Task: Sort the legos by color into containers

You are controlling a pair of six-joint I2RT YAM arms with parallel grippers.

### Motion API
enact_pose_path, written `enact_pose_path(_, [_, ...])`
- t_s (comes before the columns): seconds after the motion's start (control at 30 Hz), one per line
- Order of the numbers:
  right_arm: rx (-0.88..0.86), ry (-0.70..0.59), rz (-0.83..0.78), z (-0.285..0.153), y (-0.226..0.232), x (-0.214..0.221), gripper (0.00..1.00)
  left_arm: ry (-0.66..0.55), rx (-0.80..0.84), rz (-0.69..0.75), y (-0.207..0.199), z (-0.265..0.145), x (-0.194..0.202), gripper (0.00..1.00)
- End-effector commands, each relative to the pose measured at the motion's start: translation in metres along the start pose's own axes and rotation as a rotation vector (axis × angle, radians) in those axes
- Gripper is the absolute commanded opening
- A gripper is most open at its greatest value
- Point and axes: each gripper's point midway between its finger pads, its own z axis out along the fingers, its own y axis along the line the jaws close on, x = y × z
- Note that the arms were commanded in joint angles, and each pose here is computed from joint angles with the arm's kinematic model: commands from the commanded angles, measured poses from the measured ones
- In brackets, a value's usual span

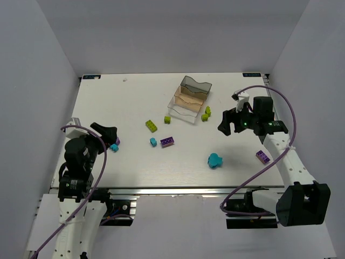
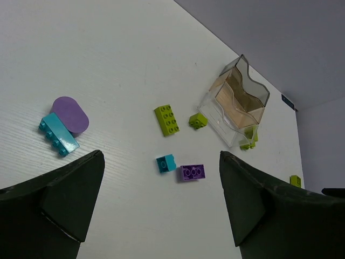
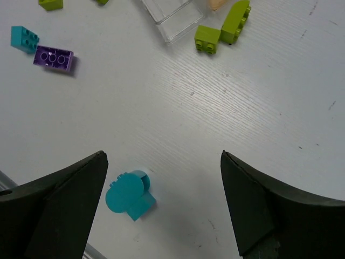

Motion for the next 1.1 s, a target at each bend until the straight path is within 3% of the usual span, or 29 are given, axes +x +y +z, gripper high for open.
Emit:
enact_pose_path(0.0, [0.061, -0.073, 0.045, -0.008, -0.008, -0.028, 0.89, 0.018, 0.021, -0.007, -0.004, 0.0, 0.004, 0.96])
enact_pose_path(0.2, [-0.241, -0.194, -0.379, -0.017, 0.042, -0.024, 0.89, 0.017, 0.013, 0.009, -0.003, -0.001, 0.002, 0.96])
enact_pose_path(0.27, [-0.268, -0.214, -0.418, -0.014, 0.047, -0.018, 0.89, 0.02, 0.006, 0.013, -0.002, -0.003, 0.002, 0.96])
enact_pose_path(0.33, [-0.278, -0.195, -0.414, -0.008, 0.045, -0.01, 0.8, 0.016, 0.006, 0.011, -0.001, -0.004, 0.002, 0.96])
enact_pose_path(0.37, [-0.293, -0.166, -0.4, -0.003, 0.044, -0.004, 0.73, 0.02, 0.003, 0.009, 0.0, -0.004, 0.004, 0.96])
enact_pose_path(0.4, [-0.317, -0.135, -0.386, -0.002, 0.048, 0.0, 0.49, 0.019, 0.007, 0.008, 0.0, -0.005, 0.005, 0.9])
enact_pose_path(0.5, [-0.302, -0.027, -0.311, 0.014, 0.043, 0.009, 0.09, 0.028, 0.019, 0.003, 0.0, -0.005, 0.009, 0.58])
enact_pose_path(0.53, [-0.306, -0.004, -0.277, 0.018, 0.051, 0.004, 0.13, 0.032, 0.024, 0.002, 0.0, -0.004, 0.011, 0.34])
enact_pose_path(0.57, [-0.308, 0.046, -0.249, 0.028, 0.051, 0.01, 0.23, 0.056, 0.048, 0.0, -0.004, -0.004, 0.015, 0.29])
enact_pose_path(0.6, [-0.275, 0.084, -0.238, 0.034, 0.048, 0.012, 0.51, 0.067, 0.049, -0.001, -0.004, -0.003, 0.019, 0.27])
enact_pose_path(0.67, [-0.259, 0.141, -0.207, 0.05, 0.056, 0.014, 0.69, 0.097, 0.065, -0.001, -0.006, -0.002, 0.024, 0.38])
enact_pose_path(0.7, [-0.249, 0.153, -0.197, 0.055, 0.058, 0.015, 0.72, 0.104, 0.065, -0.001, -0.005, -0.001, 0.026, 0.48])
enact_pose_path(0.73, [-0.255, 0.156, -0.204, 0.06, 0.067, 0.013, 0.74, 0.119, 0.062, -0.001, -0.005, 0.0, 0.029, 0.67])
enact_pose_path(0.8, [-0.285, 0.154, -0.249, 0.071, 0.085, 0.007, 0.89, 0.13, 0.056, 0.001, -0.004, 0.001, 0.03, 0.77])
enact_pose_path(0.87, [-0.333, 0.136, -0.36, 0.077, 0.097, -0.001, 0.89, 0.142, 0.05, 0.001, -0.002, 0.001, 0.034, 0.81])
enact_pose_path(0.93, [-0.476, 0.112, -0.473, 0.077, 0.123, -0.003, 0.89, 0.149, 0.045, -0.002, 0.0, 0.001, 0.037, 0.82])
enact_pose_path(0.97, [-0.577, 0.115, -0.618, 0.077, 0.129, 0.008, 0.89, 0.144, 0.046, -0.01, 0.0, 0.0, 0.037, 0.82])
enact_pose_path(1.0, [-0.688, 0.055, -0.678, 0.073, 0.144, 0.003, 0.89, 0.143, 0.046, -0.014, 0.001, 0.0, 0.037, 0.82])
enact_pose_path(1.07, [-0.761, 0.013, -0.786, 0.079, 0.149, 0.008, 0.89, 0.145, 0.046, -0.024, 0.002, 0.0, 0.039, 0.82])
